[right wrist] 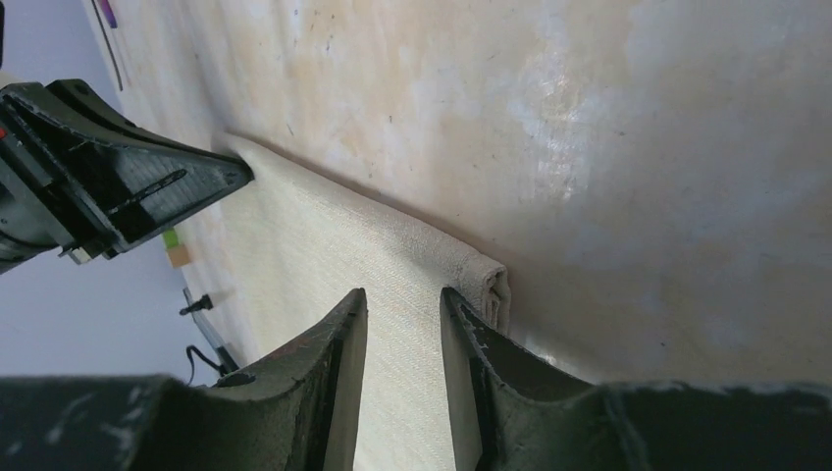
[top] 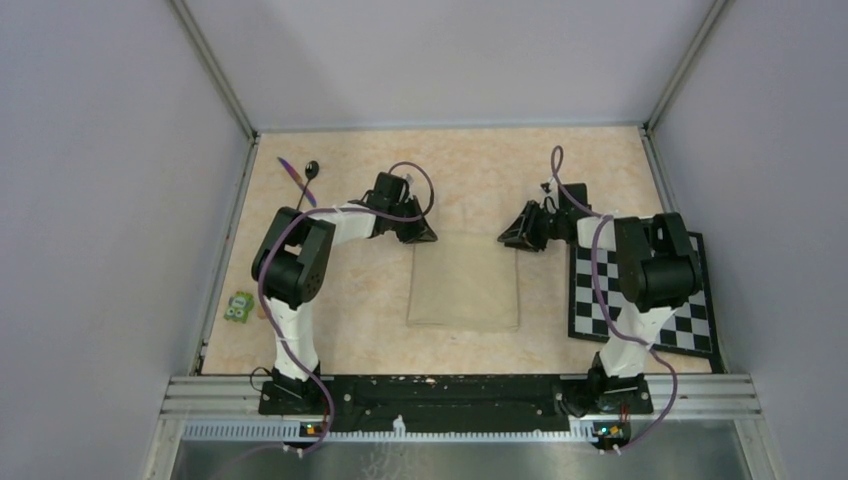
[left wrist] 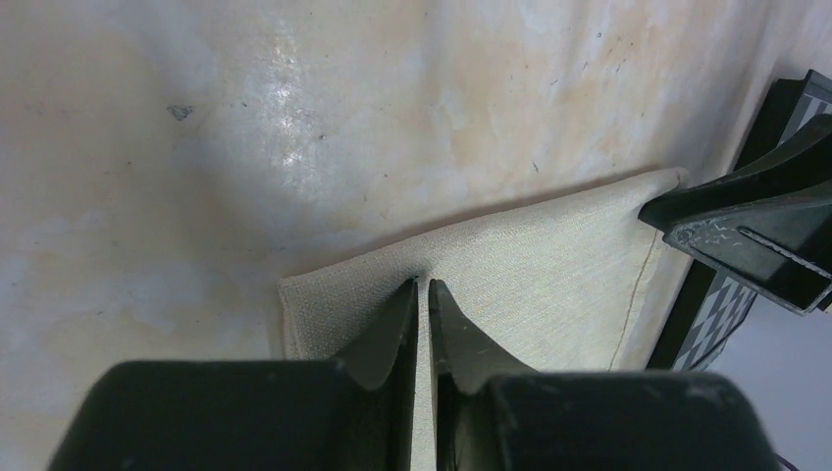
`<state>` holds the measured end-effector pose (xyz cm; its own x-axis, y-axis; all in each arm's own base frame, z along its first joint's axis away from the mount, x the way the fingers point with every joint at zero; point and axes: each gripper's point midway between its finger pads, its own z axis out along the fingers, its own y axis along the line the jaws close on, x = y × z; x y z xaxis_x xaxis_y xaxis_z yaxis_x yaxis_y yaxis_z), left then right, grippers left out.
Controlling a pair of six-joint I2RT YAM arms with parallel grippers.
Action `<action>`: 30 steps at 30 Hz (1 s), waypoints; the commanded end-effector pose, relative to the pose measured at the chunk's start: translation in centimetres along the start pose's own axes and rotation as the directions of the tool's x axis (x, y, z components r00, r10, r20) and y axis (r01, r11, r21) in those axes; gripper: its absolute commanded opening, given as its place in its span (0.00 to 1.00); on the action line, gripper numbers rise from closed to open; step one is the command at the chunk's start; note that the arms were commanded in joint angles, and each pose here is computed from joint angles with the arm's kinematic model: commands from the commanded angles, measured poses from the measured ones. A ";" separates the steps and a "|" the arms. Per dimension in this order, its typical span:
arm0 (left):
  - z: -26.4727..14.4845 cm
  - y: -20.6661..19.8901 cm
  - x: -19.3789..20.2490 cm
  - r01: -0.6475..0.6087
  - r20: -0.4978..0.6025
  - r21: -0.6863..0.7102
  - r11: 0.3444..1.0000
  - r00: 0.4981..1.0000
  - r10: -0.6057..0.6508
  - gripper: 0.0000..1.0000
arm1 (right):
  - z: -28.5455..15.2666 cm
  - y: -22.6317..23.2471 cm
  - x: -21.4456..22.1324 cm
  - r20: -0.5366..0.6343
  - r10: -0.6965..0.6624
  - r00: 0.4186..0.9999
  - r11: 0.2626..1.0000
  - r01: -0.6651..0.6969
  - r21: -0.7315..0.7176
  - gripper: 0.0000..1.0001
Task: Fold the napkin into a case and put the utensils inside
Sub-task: Smooth out the square-folded napkin at the center of the board.
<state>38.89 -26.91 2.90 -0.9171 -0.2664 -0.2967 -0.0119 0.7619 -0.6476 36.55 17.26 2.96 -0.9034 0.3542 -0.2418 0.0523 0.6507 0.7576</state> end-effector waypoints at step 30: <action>-13.7 0.4 10.8 -0.211 -0.024 0.000 0.978 0.977 0.211 0.85 | -10.4 2.9 11.5 -0.043 -0.208 0.977 0.973 0.211 0.092 0.49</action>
<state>25.36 -21.68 10.40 -0.8926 -0.1213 -0.4342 0.1657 0.8073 -0.5664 23.07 16.82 8.65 -0.9092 0.2170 -0.3554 -0.0782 0.7494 0.6575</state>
